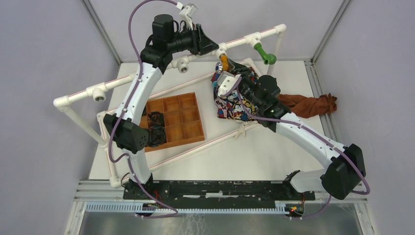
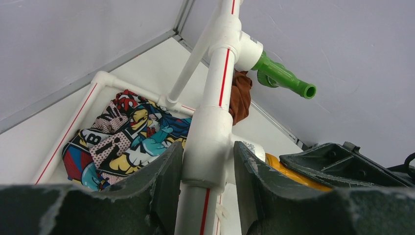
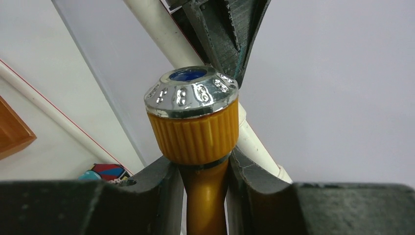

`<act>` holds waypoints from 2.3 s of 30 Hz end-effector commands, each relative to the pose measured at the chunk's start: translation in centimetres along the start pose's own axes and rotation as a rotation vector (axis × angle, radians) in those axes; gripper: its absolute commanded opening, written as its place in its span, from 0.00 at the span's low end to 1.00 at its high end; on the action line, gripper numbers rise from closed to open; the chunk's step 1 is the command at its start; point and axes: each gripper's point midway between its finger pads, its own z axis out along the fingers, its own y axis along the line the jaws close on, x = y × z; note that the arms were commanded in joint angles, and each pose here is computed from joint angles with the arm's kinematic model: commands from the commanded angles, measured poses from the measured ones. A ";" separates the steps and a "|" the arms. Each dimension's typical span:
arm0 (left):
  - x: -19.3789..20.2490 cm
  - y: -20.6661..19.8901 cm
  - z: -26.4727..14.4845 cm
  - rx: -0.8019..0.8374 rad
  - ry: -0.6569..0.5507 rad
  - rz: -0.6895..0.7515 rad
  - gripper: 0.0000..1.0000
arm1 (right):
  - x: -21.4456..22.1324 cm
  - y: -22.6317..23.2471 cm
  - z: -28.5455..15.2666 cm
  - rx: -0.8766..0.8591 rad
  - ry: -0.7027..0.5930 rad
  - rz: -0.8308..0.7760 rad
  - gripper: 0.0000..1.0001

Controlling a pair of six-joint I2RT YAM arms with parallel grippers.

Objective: Install the water faucets
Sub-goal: Install the water faucet onto the adaptor.

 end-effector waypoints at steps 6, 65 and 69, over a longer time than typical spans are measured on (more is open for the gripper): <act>4.9 -2.5 -0.8 0.078 0.177 -0.103 0.48 | -2.5 -2.0 0.6 0.080 -0.160 0.305 0.00; 2.5 -3.0 -2.0 0.004 0.117 -0.082 0.93 | -0.7 -0.9 -2.0 0.131 0.135 -0.696 0.00; 2.5 -3.0 -2.0 0.003 0.118 -0.087 0.93 | -0.6 -1.2 -2.5 0.167 0.177 -0.840 0.00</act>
